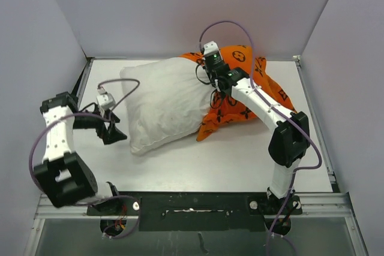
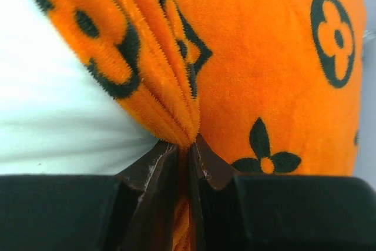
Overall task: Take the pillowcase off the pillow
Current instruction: Remove the pillow from the pillowcase.
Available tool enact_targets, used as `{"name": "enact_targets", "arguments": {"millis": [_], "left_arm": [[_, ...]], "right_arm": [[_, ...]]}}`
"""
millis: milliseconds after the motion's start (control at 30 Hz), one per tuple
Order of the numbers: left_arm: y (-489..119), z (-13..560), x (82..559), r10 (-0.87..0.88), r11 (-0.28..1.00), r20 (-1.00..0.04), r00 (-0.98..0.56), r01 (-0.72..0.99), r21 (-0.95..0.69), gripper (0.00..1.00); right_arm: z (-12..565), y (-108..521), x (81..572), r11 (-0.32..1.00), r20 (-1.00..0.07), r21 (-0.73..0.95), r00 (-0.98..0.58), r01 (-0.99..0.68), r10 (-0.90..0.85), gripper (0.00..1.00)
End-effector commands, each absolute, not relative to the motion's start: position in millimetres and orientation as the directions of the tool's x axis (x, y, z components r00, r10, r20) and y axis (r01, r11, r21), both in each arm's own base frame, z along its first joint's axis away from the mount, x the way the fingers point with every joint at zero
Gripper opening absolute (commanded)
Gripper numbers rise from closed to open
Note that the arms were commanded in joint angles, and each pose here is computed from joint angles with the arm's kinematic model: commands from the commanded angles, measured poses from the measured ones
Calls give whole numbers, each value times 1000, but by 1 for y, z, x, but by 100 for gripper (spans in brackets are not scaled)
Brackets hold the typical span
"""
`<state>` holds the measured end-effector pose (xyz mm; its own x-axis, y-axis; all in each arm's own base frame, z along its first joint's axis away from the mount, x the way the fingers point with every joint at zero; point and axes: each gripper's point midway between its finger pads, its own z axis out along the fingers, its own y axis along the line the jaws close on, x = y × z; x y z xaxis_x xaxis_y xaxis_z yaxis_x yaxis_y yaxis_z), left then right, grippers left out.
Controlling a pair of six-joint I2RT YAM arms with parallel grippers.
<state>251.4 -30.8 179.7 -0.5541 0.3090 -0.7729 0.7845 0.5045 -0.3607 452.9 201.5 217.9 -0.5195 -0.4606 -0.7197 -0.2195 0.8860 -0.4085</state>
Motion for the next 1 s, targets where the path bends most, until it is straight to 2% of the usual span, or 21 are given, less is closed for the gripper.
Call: {"name": "enact_targets", "arguments": {"millis": [0, 100, 167, 233, 467, 633, 700, 733, 767, 800, 833, 867, 900, 967], "left_arm": [[-59, 193, 226, 550, 277, -834, 33, 936, 219, 98], [-65, 173, 222, 659, 93, -682, 316, 866, 492, 98], [-70, 171, 225, 639, 48, -670, 378, 850, 525, 98], [-75, 164, 230, 645, -31, -615, 454, 819, 572, 98], [-100, 83, 232, 661, -379, -287, 693, 639, 669, 98], [-107, 48, 254, 641, -513, -66, 765, 490, 704, 98], [-110, 48, 285, 654, -519, 73, 753, 376, 768, 98], [-113, 64, 309, 659, -511, 170, 733, 270, 816, 98], [-115, 72, 325, 672, -500, 223, 706, 210, 840, 98], [-115, 84, 342, 693, -487, 273, 667, 154, 860, 85], [-116, 98, 359, 724, -461, 306, 618, 104, 881, 62], [-116, 114, 374, 755, -430, 323, 570, 59, 901, 20], [-120, 133, 385, 772, -390, 325, 546, 3, 921, 0], [-124, 176, 403, 821, -277, 256, 511, -36, 960, 0]], "right_arm": [[177, 200, 441, 961, -682, -139, -681, -237, -267, 1], [172, 192, 444, 972, -671, -84, -709, -220, -218, 1], [168, 191, 445, 973, -661, -71, -720, -220, -211, 1], [164, 193, 446, 973, -652, -62, -730, -221, -207, 2], [137, 187, 449, 975, -592, -33, -782, -219, -195, 4], [128, 189, 450, 971, -572, -20, -793, -240, -208, 5], [129, 194, 450, 965, -580, -5, -785, -263, -217, 6], [130, 197, 450, 960, -588, 1, -777, -279, -225, 7], [132, 200, 450, 955, -596, 4, -768, -296, -235, 9], [135, 201, 450, 951, -604, 5, -759, -309, -243, 10], [139, 203, 451, 947, -616, 2, -746, -322, -253, 12], [144, 205, 452, 942, -630, 0, -731, -335, -261, 13], [151, 206, 453, 937, -646, 3, -716, -348, -264, 15], [175, 208, 455, 930, -699, -7, -663, -368, -268, 21]]}}
